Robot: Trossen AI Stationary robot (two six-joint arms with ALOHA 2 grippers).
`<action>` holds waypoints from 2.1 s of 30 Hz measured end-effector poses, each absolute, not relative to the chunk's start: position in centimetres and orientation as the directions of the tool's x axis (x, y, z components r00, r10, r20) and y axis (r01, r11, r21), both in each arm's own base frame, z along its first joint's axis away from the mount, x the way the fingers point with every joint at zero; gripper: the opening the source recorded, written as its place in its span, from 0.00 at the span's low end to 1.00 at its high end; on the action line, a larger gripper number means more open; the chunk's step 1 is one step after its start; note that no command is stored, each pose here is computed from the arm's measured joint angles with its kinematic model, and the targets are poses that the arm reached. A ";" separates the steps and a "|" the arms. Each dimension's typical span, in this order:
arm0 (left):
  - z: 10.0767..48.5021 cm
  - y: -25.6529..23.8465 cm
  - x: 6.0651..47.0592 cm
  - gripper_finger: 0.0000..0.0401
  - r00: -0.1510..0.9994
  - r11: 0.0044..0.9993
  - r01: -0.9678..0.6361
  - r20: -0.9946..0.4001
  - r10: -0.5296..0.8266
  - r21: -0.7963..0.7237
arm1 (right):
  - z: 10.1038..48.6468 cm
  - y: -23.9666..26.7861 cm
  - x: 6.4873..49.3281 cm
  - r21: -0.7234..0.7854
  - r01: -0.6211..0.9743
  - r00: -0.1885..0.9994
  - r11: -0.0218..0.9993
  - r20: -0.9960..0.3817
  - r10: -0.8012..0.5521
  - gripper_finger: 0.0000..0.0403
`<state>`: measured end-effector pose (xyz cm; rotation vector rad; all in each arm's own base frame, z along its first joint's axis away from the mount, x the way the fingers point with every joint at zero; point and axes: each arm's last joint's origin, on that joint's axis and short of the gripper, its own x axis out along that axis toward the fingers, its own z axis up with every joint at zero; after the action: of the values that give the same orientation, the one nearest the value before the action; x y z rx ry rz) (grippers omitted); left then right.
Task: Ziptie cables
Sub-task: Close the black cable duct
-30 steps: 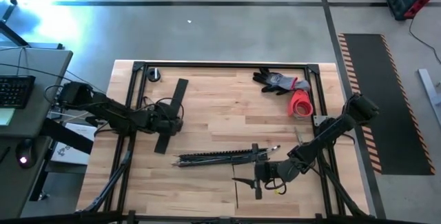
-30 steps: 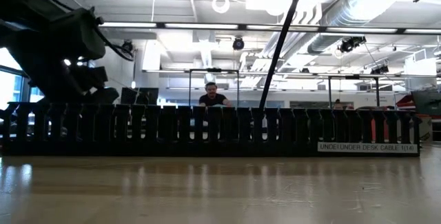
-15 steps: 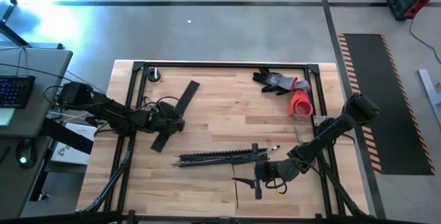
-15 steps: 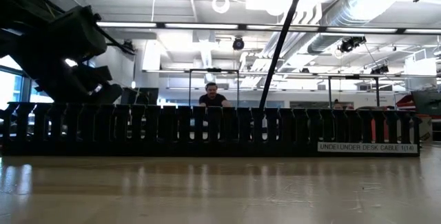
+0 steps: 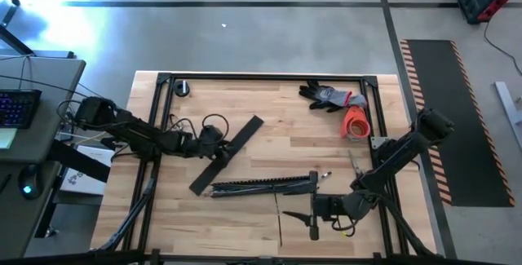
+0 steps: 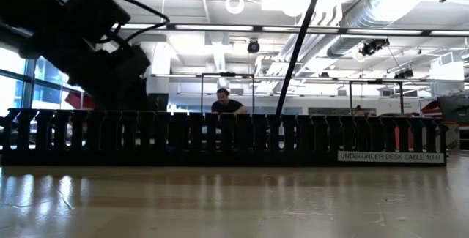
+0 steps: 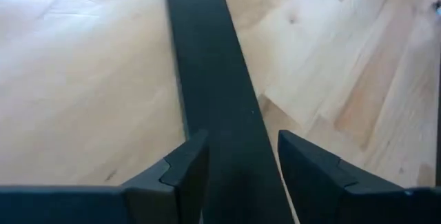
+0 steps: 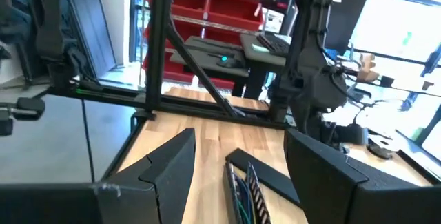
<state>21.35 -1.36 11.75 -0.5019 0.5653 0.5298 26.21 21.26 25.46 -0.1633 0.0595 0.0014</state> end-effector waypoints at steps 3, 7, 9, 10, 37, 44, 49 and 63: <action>11.9 -1.4 22.0 0.36 0.757 0.758 -0.572 -0.559 0.339 -0.314 | 25.7 21.3 26.1 -0.150 -0.008 0.999 0.989 -0.054 0.000 0.51; 12.1 -1.6 22.7 0.36 0.792 0.821 -0.495 -0.536 0.293 -0.283 | 24.8 20.6 26.6 -0.116 -0.031 0.992 0.993 -0.127 0.016 0.51; 12.6 -1.9 23.1 0.36 0.800 0.860 -0.437 -0.552 0.236 -0.265 | 24.3 20.0 27.2 -0.084 -0.046 0.985 0.995 -0.170 0.031 0.51; 12.6 -2.1 23.2 0.36 0.790 0.873 -0.421 -0.573 0.219 -0.248 | 24.1 19.6 27.4 -0.067 -0.048 0.982 0.997 -0.185 0.035 0.51; 9.0 -0.2 31.7 0.35 0.811 0.986 -0.114 -0.562 0.163 0.122 | 23.7 16.2 29.6 -0.149 -0.025 0.972 0.989 -0.234 -0.011 0.51; 15.1 -1.3 34.6 0.35 0.838 0.982 -0.030 -0.531 0.126 0.186 | 22.1 10.7 31.3 -0.212 0.006 0.905 0.977 -0.416 -0.096 0.52; 18.3 -3.8 32.0 0.34 0.796 0.971 -0.179 -0.557 0.237 0.158 | 20.7 5.6 32.4 -0.104 -0.219 0.879 0.970 -0.453 0.150 0.60; 16.8 -7.8 23.3 0.34 0.782 0.891 -0.454 -0.479 0.399 0.001 | 14.8 -2.0 33.7 -0.103 -0.194 0.878 0.976 -0.462 0.126 0.81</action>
<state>23.34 -7.82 16.80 -0.1162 0.4906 0.4613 33.69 -2.03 14.78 -0.1478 0.4707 0.1678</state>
